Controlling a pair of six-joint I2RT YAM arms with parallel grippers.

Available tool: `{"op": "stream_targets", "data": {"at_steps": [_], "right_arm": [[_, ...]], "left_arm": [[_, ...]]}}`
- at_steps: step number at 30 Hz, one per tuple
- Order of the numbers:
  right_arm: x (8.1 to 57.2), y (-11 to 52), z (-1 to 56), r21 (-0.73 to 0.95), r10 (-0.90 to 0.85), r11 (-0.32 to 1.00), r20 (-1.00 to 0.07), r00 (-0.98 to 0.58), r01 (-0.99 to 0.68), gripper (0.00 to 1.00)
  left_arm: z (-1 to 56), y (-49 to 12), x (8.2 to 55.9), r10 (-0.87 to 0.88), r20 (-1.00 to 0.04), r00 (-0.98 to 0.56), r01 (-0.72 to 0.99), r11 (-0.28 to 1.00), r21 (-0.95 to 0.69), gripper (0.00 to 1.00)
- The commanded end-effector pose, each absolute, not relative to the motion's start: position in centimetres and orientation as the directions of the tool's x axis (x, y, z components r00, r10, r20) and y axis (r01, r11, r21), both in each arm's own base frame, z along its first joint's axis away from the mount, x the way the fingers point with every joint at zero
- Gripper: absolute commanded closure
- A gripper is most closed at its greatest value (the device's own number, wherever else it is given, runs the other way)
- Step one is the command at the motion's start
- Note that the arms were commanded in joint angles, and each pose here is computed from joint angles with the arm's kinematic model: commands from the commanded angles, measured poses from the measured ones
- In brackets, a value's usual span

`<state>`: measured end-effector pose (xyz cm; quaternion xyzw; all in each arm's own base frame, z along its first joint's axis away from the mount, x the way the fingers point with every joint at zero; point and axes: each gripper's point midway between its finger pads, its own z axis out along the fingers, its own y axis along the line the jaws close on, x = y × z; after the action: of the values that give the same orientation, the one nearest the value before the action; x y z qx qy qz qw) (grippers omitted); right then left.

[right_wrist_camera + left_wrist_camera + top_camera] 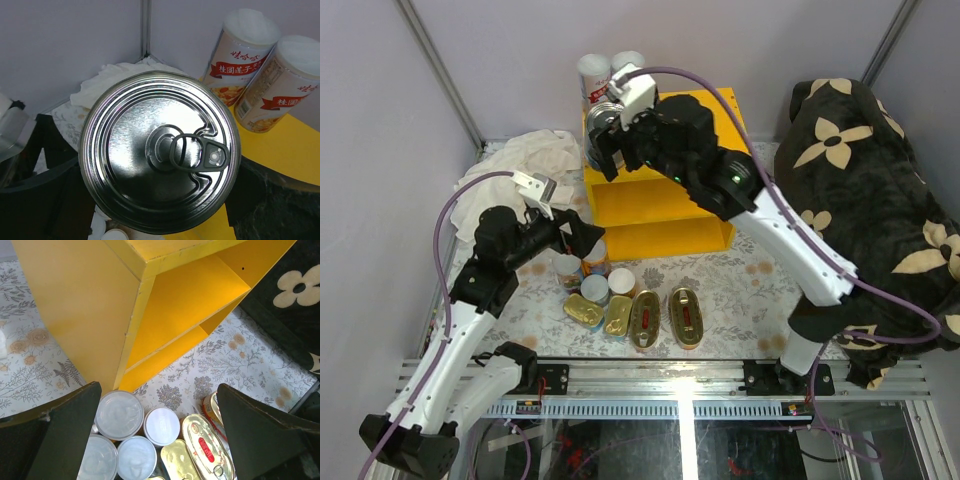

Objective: Place and organize the canned foods onto the counter
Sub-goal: Place the canned food on the counter.

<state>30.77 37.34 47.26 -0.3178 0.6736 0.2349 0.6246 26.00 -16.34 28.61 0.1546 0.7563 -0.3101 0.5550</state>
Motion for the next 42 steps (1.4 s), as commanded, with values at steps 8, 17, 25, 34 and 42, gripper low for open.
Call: {"op": "stream_targets", "data": {"at_steps": [8, 17, 25, 34, 42], "right_arm": [[37.6, 37.2, 49.3, -0.091, -0.077, 0.767, -0.996, 0.051, -0.635, 0.79], [39.7, 37.4, 46.5, -0.070, -0.100, 0.776, -0.995, -0.012, -0.627, 0.46], [40.7, 37.8, 44.9, -0.066, -0.109, 0.786, -0.993, -0.032, -0.615, 0.06], [41.7, 38.2, 43.7, -0.070, -0.122, 0.796, -0.991, -0.046, -0.601, 0.00], [40.8, 37.2, 43.8, -0.056, -0.101, 0.802, -0.994, -0.042, -0.595, 0.00]], "left_arm": [[28.4, -16.1, 25.7, -0.115, -0.936, -0.334, 0.575, 0.761, -0.299, 0.00], [27.8, -16.1, 26.0, -0.106, -0.927, -0.359, 0.565, 0.766, -0.307, 0.00], [27.2, -16.3, 26.1, -0.098, -0.918, -0.384, 0.561, 0.765, -0.316, 0.00], [26.5, -16.3, 26.8, -0.081, -0.909, -0.409, 0.547, 0.775, -0.315, 0.00], [26.3, -16.2, 27.0, -0.075, -0.908, -0.412, 0.543, 0.780, -0.311, 0.00]]}}
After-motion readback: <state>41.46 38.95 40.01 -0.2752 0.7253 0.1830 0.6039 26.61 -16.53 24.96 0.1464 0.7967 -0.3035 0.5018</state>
